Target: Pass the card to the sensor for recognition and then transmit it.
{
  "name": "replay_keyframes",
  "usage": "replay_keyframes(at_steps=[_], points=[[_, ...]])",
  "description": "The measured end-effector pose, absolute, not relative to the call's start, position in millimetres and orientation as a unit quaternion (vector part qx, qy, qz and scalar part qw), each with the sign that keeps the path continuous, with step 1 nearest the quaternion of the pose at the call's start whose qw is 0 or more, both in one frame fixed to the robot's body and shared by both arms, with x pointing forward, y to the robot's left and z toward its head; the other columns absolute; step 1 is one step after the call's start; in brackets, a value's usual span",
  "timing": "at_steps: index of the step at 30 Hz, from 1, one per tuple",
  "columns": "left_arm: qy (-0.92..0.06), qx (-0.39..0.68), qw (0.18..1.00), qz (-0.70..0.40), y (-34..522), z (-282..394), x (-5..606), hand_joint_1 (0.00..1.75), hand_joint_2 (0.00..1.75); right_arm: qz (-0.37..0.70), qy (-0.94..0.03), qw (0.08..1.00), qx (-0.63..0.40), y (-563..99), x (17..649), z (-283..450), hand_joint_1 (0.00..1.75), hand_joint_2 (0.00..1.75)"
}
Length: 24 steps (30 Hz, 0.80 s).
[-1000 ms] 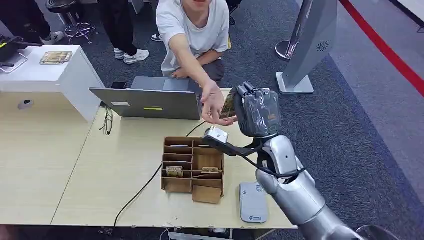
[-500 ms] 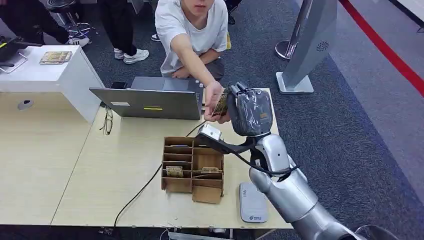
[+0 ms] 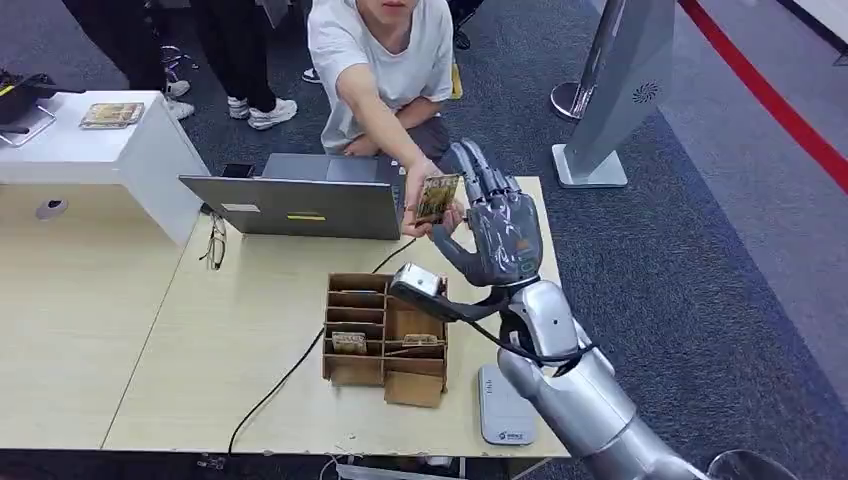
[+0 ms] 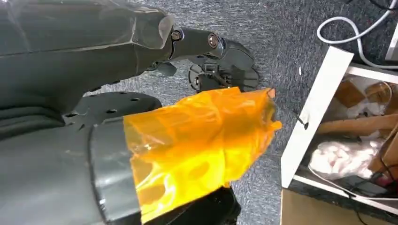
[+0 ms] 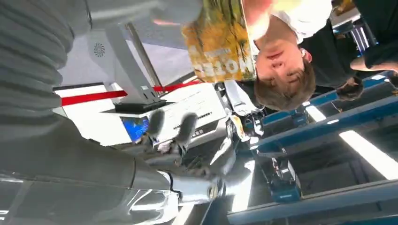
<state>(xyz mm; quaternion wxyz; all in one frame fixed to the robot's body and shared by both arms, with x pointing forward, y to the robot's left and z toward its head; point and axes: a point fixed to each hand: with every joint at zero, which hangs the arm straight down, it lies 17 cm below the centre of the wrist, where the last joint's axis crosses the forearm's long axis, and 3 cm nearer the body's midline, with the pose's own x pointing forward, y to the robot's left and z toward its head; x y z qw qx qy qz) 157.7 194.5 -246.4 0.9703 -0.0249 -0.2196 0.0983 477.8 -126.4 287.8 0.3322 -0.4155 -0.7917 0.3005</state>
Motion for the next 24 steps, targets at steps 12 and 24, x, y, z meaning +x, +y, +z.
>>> replay_keyframes(at_steps=[12,24], points=[[-0.212,0.004,0.974,0.074,206.4,-252.7,136.2,0.00,0.00,0.291,-0.814,0.339,-0.371,-124.3,452.4,274.8,0.00,0.00],[-0.219,-0.041,0.974,-0.044,185.3,-249.7,131.4,0.00,0.00,0.314,-0.821,0.349,-0.325,-119.1,401.9,250.6,0.00,0.00]])
